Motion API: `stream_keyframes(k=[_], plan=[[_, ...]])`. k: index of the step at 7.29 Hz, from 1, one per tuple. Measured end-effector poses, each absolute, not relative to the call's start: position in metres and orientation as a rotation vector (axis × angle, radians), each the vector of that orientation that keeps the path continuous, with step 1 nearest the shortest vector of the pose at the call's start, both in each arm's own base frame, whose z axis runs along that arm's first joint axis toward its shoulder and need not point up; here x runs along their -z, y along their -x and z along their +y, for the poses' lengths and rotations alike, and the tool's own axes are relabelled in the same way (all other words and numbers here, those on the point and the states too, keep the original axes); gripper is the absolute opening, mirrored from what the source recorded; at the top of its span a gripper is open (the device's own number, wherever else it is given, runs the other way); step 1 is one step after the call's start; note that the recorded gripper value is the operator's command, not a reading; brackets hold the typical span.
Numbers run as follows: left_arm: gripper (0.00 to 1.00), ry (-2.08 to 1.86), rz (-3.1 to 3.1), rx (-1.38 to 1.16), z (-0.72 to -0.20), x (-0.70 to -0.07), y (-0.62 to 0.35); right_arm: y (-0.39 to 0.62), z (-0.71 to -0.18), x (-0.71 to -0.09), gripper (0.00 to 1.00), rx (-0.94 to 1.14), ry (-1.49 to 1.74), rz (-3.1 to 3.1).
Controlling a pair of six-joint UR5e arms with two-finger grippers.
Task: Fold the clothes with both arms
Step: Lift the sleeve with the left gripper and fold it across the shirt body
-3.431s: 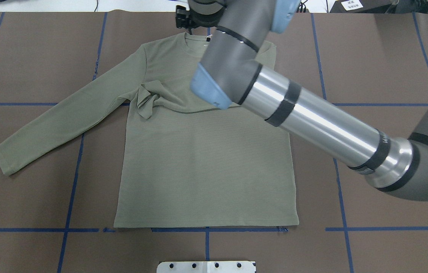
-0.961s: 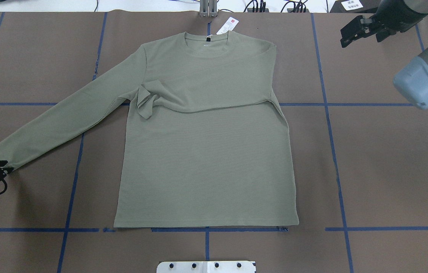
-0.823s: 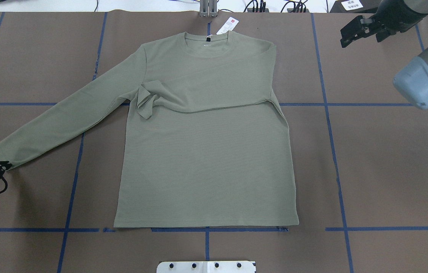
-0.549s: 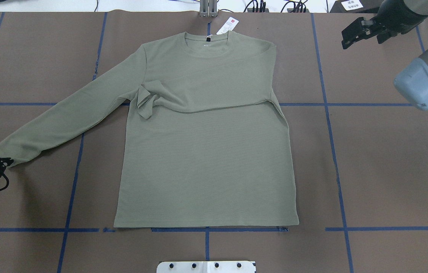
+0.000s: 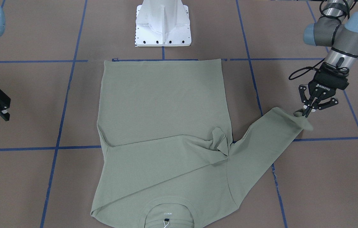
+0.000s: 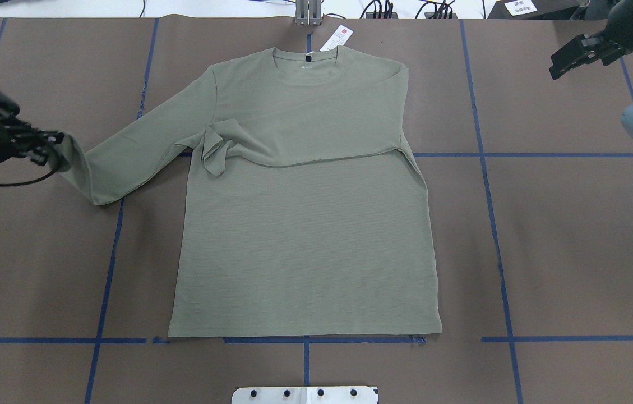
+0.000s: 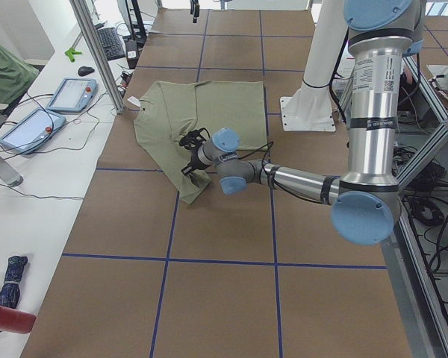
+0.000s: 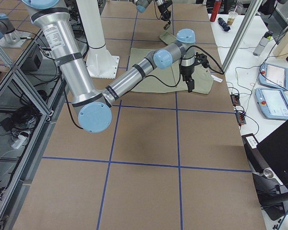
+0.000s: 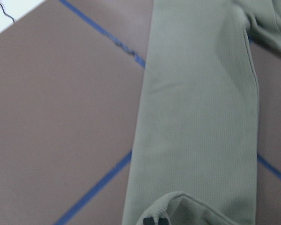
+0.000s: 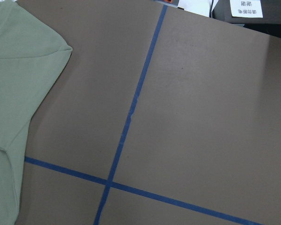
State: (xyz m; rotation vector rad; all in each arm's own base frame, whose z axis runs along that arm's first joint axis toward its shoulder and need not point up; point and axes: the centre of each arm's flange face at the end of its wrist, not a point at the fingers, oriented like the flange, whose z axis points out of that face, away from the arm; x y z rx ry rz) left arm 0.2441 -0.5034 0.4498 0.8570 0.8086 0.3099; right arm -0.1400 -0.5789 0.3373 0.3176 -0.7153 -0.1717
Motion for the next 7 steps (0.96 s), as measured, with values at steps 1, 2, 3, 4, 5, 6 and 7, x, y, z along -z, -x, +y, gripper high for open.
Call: stream_keyframes(k=[1,2,3,4,5,6,7], plan=[[0.0,-0.821,0.853,-0.217,-0.54,-0.385,-0.269,0.132,-0.579,-0.345,1.0,0.181,-0.32,-0.706],[0.0,-0.758,0.885,-0.132,-0.571,-0.311,-0.299,0.128,-0.578,-0.35,1.0,0.185,-0.32,-0.702],[0.0,-0.698,0.902,-0.081,-0.588,-0.248,-0.328,0.127,-0.578,-0.352,1.0,0.185,-0.319,-0.7],[0.0,-0.646,0.925,-0.045,-0.599,-0.195,-0.363,0.126,-0.578,-0.353,1.0,0.185,-0.318,-0.698],[0.0,-0.595,0.955,-0.006,-0.609,-0.147,-0.412,0.126,-0.578,-0.353,1.0,0.184,-0.318,-0.697],[0.0,-0.574,0.973,0.016,-0.605,-0.11,-0.466,0.126,-0.578,-0.353,1.0,0.182,-0.318,-0.697],[0.0,-0.597,0.992,0.011,-0.586,-0.092,-0.517,0.126,-0.578,-0.354,1.0,0.18,-0.318,-0.696]])
